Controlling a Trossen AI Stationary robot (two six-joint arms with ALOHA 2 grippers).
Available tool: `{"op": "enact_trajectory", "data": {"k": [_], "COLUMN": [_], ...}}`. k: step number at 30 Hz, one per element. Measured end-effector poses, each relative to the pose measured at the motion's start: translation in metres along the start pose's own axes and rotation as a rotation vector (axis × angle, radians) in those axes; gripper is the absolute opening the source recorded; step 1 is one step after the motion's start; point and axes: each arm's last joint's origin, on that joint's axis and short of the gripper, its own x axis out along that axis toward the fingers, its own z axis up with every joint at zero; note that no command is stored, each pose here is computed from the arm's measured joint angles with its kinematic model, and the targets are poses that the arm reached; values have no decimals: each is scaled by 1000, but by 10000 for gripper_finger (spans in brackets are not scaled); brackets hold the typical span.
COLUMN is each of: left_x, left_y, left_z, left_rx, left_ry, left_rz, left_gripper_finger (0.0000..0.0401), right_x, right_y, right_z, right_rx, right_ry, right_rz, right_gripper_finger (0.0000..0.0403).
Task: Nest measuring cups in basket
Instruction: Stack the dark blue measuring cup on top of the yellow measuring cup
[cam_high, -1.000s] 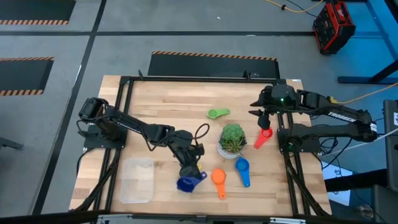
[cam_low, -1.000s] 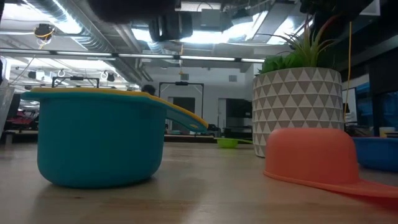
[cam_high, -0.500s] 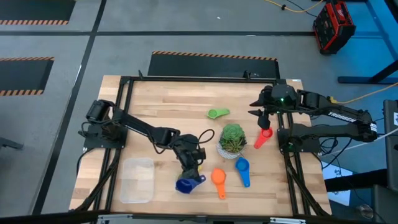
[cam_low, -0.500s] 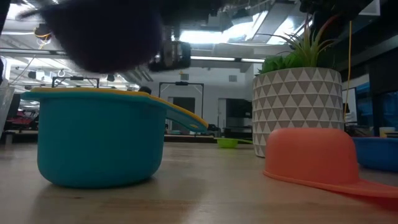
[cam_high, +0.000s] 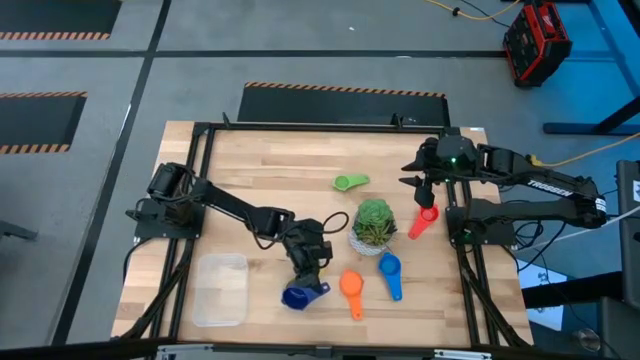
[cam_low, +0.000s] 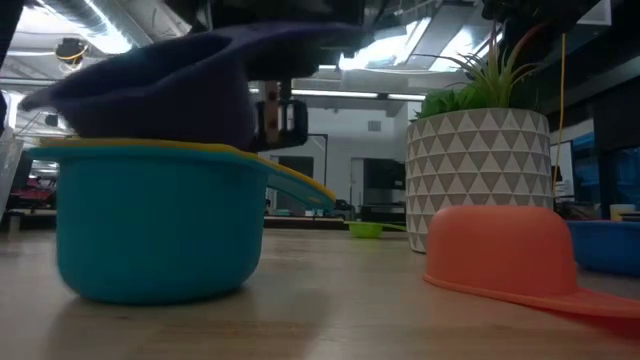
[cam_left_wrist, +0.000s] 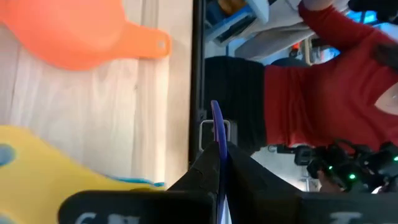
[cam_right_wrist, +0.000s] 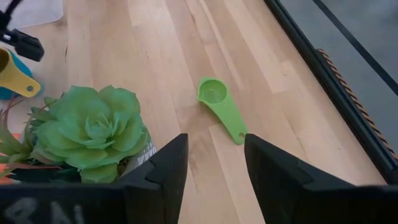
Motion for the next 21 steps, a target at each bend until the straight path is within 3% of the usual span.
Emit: {"op": "enact_trajectory", "data": {"k": [21], "left_x": [-2], "left_y": [3], "left_z": [3], "left_rx": [-35], "left_ry": [-17], "left_rz": [17], "left_gripper_finger": [12], "right_x": [0], "right_y": [0], "right_z": [0], "right_rx": [-4], "right_ry": [0], "right_rz": [0], "right_gripper_finger": [163]}}
